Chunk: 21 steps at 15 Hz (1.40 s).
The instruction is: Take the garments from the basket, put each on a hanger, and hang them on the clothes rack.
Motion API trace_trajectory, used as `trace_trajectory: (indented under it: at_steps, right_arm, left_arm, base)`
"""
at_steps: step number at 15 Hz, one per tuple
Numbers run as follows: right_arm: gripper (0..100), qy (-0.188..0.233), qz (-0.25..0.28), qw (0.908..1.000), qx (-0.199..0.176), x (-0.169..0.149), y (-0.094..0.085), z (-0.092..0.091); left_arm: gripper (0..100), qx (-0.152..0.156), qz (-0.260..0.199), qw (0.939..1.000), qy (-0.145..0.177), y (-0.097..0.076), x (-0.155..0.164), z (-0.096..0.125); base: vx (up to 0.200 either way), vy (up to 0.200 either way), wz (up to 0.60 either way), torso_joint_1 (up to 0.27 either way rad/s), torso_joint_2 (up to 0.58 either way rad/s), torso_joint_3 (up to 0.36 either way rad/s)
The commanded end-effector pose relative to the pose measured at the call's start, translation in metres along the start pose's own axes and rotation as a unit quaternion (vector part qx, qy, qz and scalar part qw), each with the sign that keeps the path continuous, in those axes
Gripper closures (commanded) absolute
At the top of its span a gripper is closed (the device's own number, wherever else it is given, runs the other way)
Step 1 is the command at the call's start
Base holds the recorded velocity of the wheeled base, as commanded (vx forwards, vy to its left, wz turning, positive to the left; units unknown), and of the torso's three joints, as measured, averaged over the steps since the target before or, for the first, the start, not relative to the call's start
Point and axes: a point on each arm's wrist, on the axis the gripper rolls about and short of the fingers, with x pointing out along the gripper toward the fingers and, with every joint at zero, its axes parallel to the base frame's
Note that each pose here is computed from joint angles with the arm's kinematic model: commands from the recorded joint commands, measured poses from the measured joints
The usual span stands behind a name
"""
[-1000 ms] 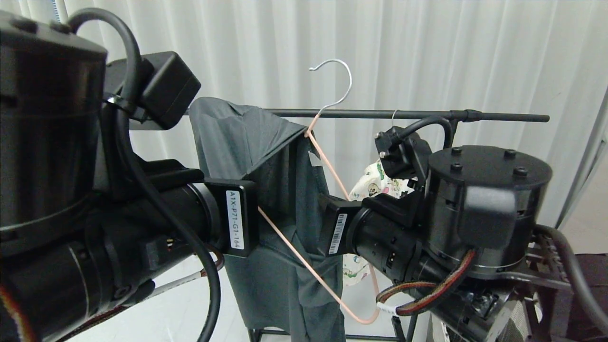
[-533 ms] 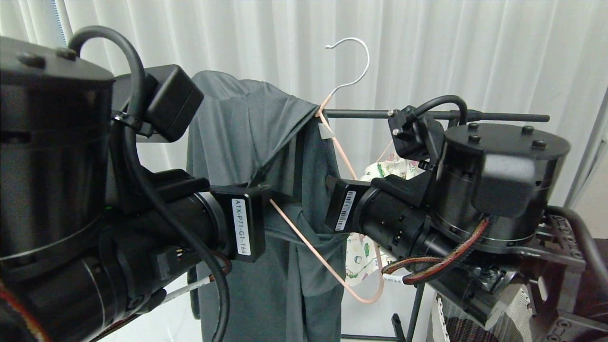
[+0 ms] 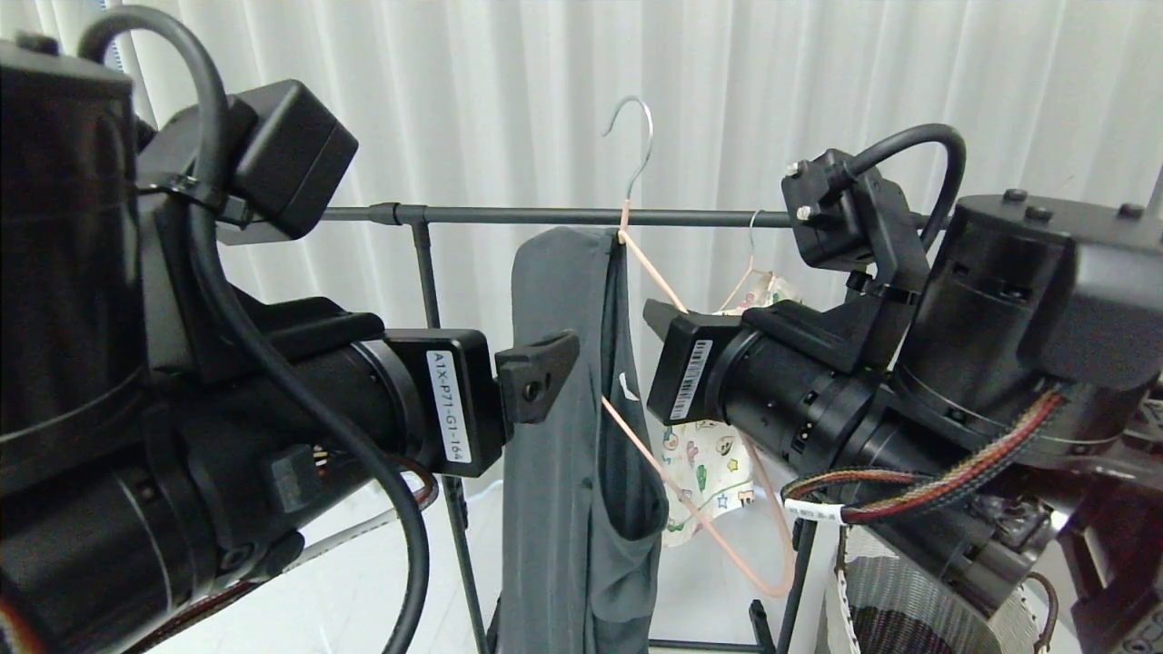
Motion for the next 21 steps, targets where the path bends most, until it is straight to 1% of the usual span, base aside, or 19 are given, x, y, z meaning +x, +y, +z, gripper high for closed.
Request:
trace_trajectory:
  at_steps: [1,2,4,5,6,7,8,9,10,11,12,13,14,15,17,18,19,21]
  right_arm:
    - [100,0.000,-0.003,0.9998,-0.022,-0.003,-0.006,-0.006]
    - [100,-0.005,-0.002,0.9994,-0.034,-0.006,-0.008,-0.008]
    - [100,-0.021,0.002,0.9982,-0.056,-0.011,-0.012,-0.011]
    - [100,-0.024,0.004,0.9973,-0.069,-0.017,-0.015,-0.011]
    - [100,-0.025,0.005,0.9964,-0.081,-0.023,-0.018,-0.009]
    - [100,-0.021,0.005,0.9955,-0.092,-0.033,-0.023,-0.010]
    - [100,-0.014,0.004,0.9951,-0.098,-0.038,-0.027,-0.013]
    - [100,-0.004,0.007,0.9946,-0.104,-0.052,-0.033,-0.018]
    - [100,-0.001,0.015,0.9944,-0.104,-0.062,-0.035,-0.020]
    - [100,0.003,0.028,0.9941,-0.105,-0.071,-0.035,-0.021]
    - [100,0.006,0.037,0.9937,-0.106,-0.077,-0.036,-0.022]
    - [100,0.018,0.058,0.9916,-0.115,-0.092,-0.037,-0.027]
    - [100,0.022,0.065,0.9907,-0.118,-0.097,-0.036,-0.030]
    - [100,0.034,0.089,0.9881,-0.121,-0.111,-0.035,-0.036]
    - [100,0.052,0.112,0.9842,-0.127,-0.127,-0.037,-0.046]
    - [100,0.058,0.128,0.9816,-0.129,-0.136,-0.037,-0.049]
    - [100,0.064,0.139,0.9795,-0.131,-0.143,-0.038,-0.052]
    - [100,0.072,0.171,0.9732,-0.136,-0.156,-0.035,-0.057]
  left_arm:
    - [0,-0.001,0.001,1.0000,-0.001,0.003,-0.003,-0.001]
    - [0,-0.002,0.000,1.0000,-0.002,0.005,-0.005,-0.001]
    - [0,-0.001,0.013,0.9999,0.000,0.014,-0.007,-0.005]
    - [0,0.007,0.026,0.9996,0.000,0.023,-0.008,-0.006]
    - [0,0.021,0.038,0.9991,0.000,0.033,-0.009,-0.007]
    - [0,0.037,0.036,0.9987,0.001,0.045,-0.010,-0.005]
    - [0,0.046,0.030,0.9985,0.001,0.054,-0.013,-0.004]
    - [0,0.078,0.009,0.9969,0.005,0.071,-0.016,-0.002]
    - [0,0.104,-0.001,0.9945,0.010,0.081,-0.017,-0.005]
    - [0,0.131,-0.022,0.9910,0.011,0.086,-0.021,-0.006]
    - [0,0.145,-0.043,0.9885,0.012,0.087,-0.023,-0.008]
    - [0,0.167,-0.104,0.9803,0.009,0.088,-0.030,-0.012]
    - [0,0.173,-0.128,0.9764,0.011,0.088,-0.031,-0.015]
    - [0,0.190,-0.168,0.9671,0.016,0.087,-0.031,-0.020]
    - [0,0.201,-0.214,0.9558,0.017,0.085,-0.032,-0.023]
    - [0,0.208,-0.251,0.9453,0.023,0.085,-0.033,-0.030]
    - [0,0.226,-0.274,0.9344,0.029,0.084,-0.034,-0.038]
    - [0,0.269,-0.308,0.9122,0.030,0.084,-0.038,-0.052]
  base:
    - [0.000,0.000,0.00,0.000,0.00,0.000]
    - [0.000,0.000,0.00,0.000,0.00,0.000]
    - [0.000,0.000,0.00,0.000,0.00,0.000]
    - [0.000,0.000,0.00,0.000,0.00,0.000]
    - [0.000,0.000,0.00,0.000,0.00,0.000]
    - [0.000,0.000,0.00,0.000,0.00,0.000]
    - [0.000,0.000,0.00,0.000,0.00,0.000]
    - [0.000,0.000,0.00,0.000,0.00,0.000]
    - [0.000,0.000,0.00,0.000,0.00,0.000]
    - [0.000,0.000,0.00,0.000,0.00,0.000]
    - [0.000,0.000,0.00,0.000,0.00,0.000]
    - [0.000,0.000,0.00,0.000,0.00,0.000]
    - [0.000,0.000,0.00,0.000,0.00,0.000]
    - [0.000,0.000,0.00,0.000,0.00,0.000]
    - [0.000,0.000,0.00,0.000,0.00,0.000]
    - [0.000,0.000,0.00,0.000,0.00,0.000]
    - [0.000,0.000,0.00,0.000,0.00,0.000]
    - [0.000,0.000,0.00,0.000,0.00,0.000]
